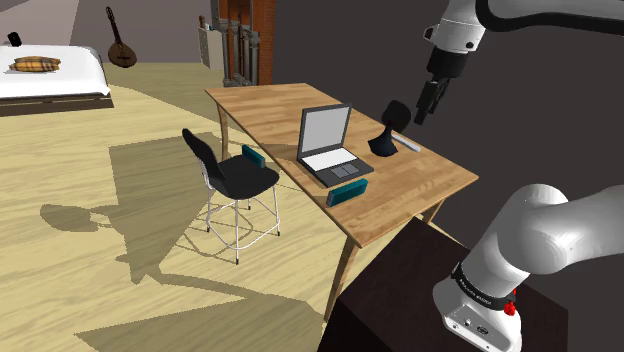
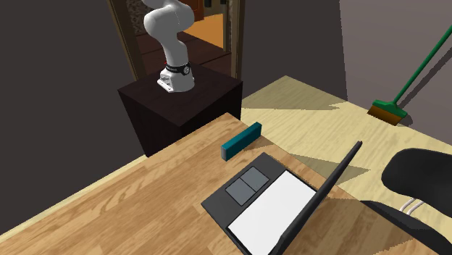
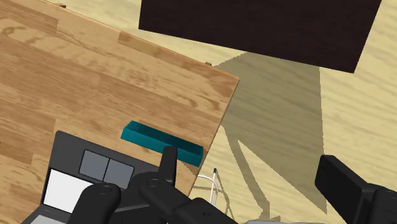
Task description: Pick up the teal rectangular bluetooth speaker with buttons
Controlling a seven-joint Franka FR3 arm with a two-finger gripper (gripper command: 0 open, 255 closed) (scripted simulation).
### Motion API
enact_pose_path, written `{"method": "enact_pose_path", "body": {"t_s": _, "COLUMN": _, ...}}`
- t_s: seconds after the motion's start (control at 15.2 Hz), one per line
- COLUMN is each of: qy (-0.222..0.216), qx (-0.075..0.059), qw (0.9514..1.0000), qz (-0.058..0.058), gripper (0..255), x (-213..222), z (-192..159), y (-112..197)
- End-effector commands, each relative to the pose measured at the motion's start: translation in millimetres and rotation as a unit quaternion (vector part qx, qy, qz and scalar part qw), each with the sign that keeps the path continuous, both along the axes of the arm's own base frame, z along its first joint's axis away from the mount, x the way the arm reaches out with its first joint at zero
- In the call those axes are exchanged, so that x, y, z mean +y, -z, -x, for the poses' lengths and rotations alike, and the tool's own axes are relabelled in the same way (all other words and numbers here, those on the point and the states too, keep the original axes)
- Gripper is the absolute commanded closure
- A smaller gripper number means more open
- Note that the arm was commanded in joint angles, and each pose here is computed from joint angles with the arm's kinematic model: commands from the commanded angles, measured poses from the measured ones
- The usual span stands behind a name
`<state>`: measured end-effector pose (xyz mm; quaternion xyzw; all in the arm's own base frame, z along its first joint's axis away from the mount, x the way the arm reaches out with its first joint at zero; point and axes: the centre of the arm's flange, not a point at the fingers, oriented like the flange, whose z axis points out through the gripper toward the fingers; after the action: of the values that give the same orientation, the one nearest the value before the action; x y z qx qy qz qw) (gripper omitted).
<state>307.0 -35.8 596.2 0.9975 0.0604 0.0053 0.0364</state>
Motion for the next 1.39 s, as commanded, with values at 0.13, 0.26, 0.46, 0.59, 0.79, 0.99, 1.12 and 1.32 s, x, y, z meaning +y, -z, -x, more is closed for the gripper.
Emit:
{"method": "enact_pose_path", "body": {"t_s": 0.13, "qy": -0.038, "qx": 0.003, "qw": 0.9993, "qz": 0.0, "gripper": 0, "x": -13.3, "z": -7.4, "y": 21.7}}
{"method": "enact_pose_path", "body": {"t_s": 0.26, "qy": -0.076, "qx": 0.006, "qw": 0.9971, "qz": 0.0, "gripper": 0, "x": -26.0, "z": -15.7, "y": 43.4}}
{"method": "enact_pose_path", "body": {"t_s": 0.46, "qy": -0.132, "qx": 0.01, "qw": 0.9911, "qz": 0.0, "gripper": 0, "x": -43.8, "z": -29.6, "y": 76.0}}
{"method": "enact_pose_path", "body": {"t_s": 0.59, "qy": -0.17, "qx": 0.013, "qw": 0.9854, "qz": 0.0, "gripper": 0, "x": -54.8, "z": -39.8, "y": 97.9}}
{"method": "enact_pose_path", "body": {"t_s": 0.79, "qy": -0.226, "qx": 0.017, "qw": 0.974, "qz": 0.001, "gripper": 0, "x": -69.7, "z": -56.3, "y": 130.7}}
{"method": "enact_pose_path", "body": {"t_s": 0.99, "qy": -0.281, "qx": 0.022, "qw": 0.9595, "qz": 0.001, "gripper": 0, "x": -82.7, "z": -74.1, "y": 163.8}}
{"method": "enact_pose_path", "body": {"t_s": 1.12, "qy": -0.317, "qx": 0.024, "qw": 0.9481, "qz": 0.001, "gripper": 0, "x": -90.2, "z": -86.6, "y": 185.9}}
{"method": "enact_pose_path", "body": {"t_s": 1.32, "qy": -0.371, "qx": 0.029, "qw": 0.9284, "qz": 0.001, "gripper": 0, "x": -99.7, "z": -106.1, "y": 219.1}}
